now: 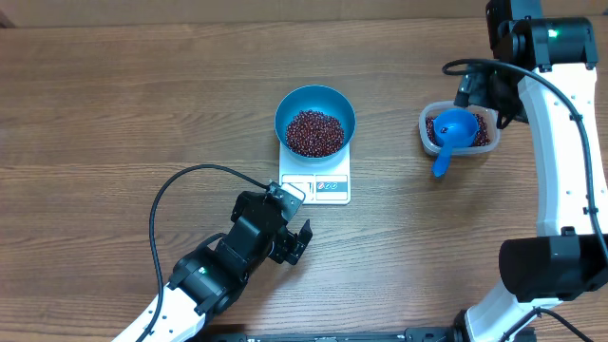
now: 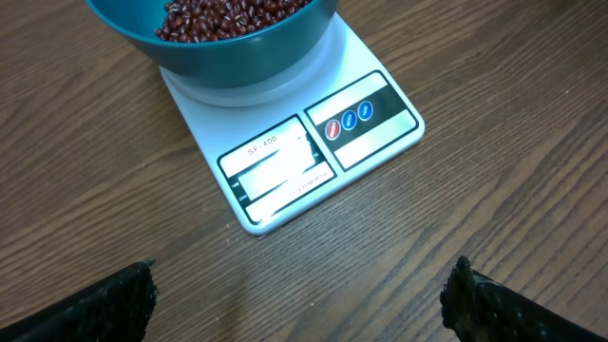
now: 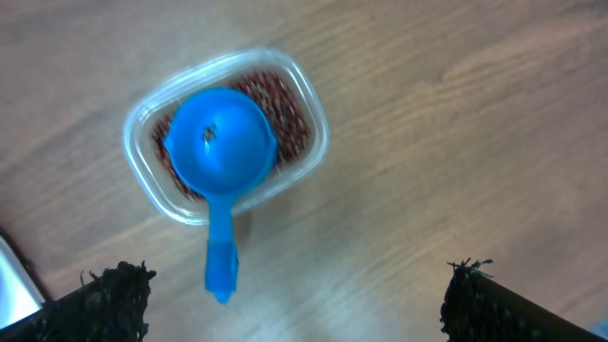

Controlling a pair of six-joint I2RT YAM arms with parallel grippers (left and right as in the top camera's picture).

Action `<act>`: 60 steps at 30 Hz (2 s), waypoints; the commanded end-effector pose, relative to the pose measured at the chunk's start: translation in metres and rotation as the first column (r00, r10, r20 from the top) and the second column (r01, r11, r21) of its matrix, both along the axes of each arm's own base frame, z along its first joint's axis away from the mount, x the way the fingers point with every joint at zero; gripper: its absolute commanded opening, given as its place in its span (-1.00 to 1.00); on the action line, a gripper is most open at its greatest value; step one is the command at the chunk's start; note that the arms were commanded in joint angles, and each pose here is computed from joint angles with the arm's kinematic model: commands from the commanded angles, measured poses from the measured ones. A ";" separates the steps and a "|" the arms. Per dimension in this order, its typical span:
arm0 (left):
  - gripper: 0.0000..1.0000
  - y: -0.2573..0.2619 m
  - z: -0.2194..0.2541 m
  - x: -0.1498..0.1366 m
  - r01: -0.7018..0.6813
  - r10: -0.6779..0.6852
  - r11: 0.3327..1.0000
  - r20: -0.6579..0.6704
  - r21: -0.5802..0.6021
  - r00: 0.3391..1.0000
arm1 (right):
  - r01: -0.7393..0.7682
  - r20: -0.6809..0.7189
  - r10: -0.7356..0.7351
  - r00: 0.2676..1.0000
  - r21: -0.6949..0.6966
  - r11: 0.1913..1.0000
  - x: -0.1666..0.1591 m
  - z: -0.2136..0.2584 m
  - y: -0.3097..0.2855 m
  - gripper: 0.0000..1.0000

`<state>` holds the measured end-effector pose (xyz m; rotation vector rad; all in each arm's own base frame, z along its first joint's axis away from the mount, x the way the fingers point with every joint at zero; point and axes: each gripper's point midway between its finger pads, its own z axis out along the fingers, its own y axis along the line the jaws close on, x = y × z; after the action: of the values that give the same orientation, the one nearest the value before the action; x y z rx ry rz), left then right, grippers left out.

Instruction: Scoop item into bowl and weigh 150g on scale

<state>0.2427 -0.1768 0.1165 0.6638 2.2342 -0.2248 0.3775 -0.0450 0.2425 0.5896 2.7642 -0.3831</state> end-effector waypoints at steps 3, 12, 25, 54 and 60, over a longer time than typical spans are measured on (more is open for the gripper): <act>0.99 0.000 -0.001 0.000 -0.007 0.007 1.000 0.000 0.000 1.000 | 0.001 0.121 0.000 0.993 -0.010 1.000 0.015 0.023 -0.002 1.00; 0.99 0.000 -0.001 0.000 -0.007 0.007 1.000 0.000 0.000 1.000 | 0.001 0.125 0.000 0.992 -0.010 1.000 0.016 0.023 -0.002 1.00; 0.99 0.000 -0.001 0.000 -0.007 0.007 1.000 0.000 0.000 1.000 | 0.001 0.125 0.000 0.992 -0.010 1.000 0.016 0.023 -0.002 1.00; 0.99 0.000 -0.001 0.000 -0.007 0.007 1.000 0.000 0.000 1.000 | 0.001 0.125 0.000 0.992 -0.010 1.000 0.016 0.023 -0.002 1.00; 0.99 0.000 -0.001 0.000 -0.007 0.007 1.000 0.000 0.000 1.000 | 0.001 0.125 0.000 0.992 -0.010 1.000 0.016 0.023 -0.002 1.00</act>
<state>0.2428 -0.1769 0.1166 0.6637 2.2338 -0.2250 0.3926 -0.0445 0.2465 0.5914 2.7023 -0.3544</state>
